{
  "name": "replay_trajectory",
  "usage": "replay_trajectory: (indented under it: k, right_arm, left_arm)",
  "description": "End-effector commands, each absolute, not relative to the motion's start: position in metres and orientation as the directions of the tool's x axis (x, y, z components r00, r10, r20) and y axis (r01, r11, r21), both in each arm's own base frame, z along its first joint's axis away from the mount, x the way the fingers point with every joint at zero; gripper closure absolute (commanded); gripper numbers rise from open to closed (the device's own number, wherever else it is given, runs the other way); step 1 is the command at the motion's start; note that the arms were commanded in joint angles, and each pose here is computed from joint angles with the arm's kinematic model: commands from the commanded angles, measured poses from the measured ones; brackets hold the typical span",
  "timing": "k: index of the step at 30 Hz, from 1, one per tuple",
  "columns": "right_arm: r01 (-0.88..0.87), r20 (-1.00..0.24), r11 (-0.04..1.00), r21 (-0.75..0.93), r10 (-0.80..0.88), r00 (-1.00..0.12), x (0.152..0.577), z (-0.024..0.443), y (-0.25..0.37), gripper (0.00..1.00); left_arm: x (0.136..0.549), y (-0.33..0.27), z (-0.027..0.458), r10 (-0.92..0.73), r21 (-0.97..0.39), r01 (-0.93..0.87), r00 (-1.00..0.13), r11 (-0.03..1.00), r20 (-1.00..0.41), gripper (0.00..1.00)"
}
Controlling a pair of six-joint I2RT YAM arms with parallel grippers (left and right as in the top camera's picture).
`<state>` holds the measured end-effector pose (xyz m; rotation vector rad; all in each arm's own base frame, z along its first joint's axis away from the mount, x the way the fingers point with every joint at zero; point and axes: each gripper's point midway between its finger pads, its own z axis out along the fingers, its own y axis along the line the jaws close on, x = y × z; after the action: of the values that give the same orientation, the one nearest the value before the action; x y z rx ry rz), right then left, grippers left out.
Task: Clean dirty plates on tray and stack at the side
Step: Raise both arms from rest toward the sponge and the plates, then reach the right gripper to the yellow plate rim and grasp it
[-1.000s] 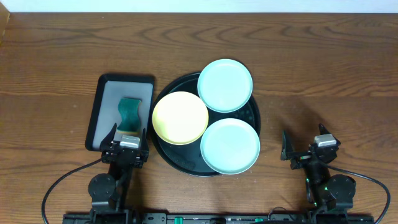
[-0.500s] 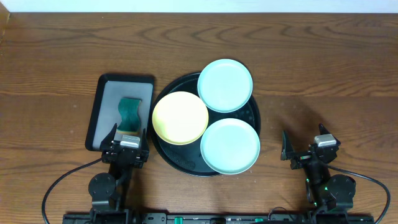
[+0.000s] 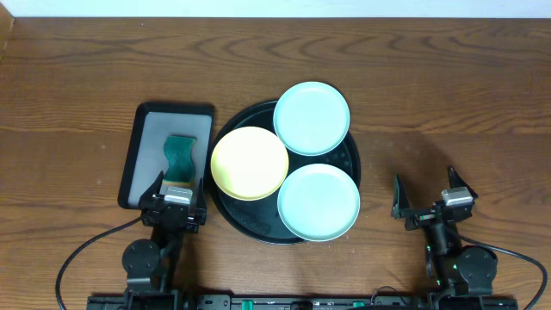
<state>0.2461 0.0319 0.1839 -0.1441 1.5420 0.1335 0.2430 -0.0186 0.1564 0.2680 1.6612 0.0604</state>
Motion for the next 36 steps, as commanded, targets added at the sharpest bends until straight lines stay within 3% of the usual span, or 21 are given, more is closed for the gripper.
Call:
replay_trajectory:
  k: [1,11,17,20,30,36]
  right_arm:
    - [-0.169,-0.997,0.986,-0.008,0.004,0.071,0.243,0.215,0.031,0.01]
    - [-0.169,-1.000,0.986,0.000,0.003,0.014,0.256,0.276,0.031,0.01]
    - [-0.214,-0.981,0.975,0.058,0.015,-0.195,0.278,0.277,0.041,0.01]
    - [-0.204,-0.974,0.977,0.062,0.014,-0.227,0.295,0.281,0.040,0.01]
    - [-0.281,-0.888,0.933,0.225,0.079,-0.452,0.357,0.286,0.066,0.01]
    - [-0.291,-0.778,0.903,0.315,0.070,-0.624,0.383,0.283,0.080,0.01]
  left_arm:
    - [0.237,-0.021,0.198,0.151,0.146,0.135,-0.026,0.980,-0.988,0.23]
    - [0.234,-0.021,0.237,0.127,0.097,0.158,-0.194,0.983,-0.973,0.23]
    - [0.261,-0.016,0.273,0.123,0.086,0.140,-0.283,0.986,-0.951,0.23]
    - [0.283,-0.016,0.275,0.094,0.046,0.140,-0.362,0.989,-0.928,0.23]
    - [0.329,-0.020,0.266,0.055,-0.075,0.141,-0.739,0.987,-0.671,0.23]
    - [0.339,-0.031,0.283,0.028,-0.170,0.143,-0.837,0.975,-0.546,0.23]
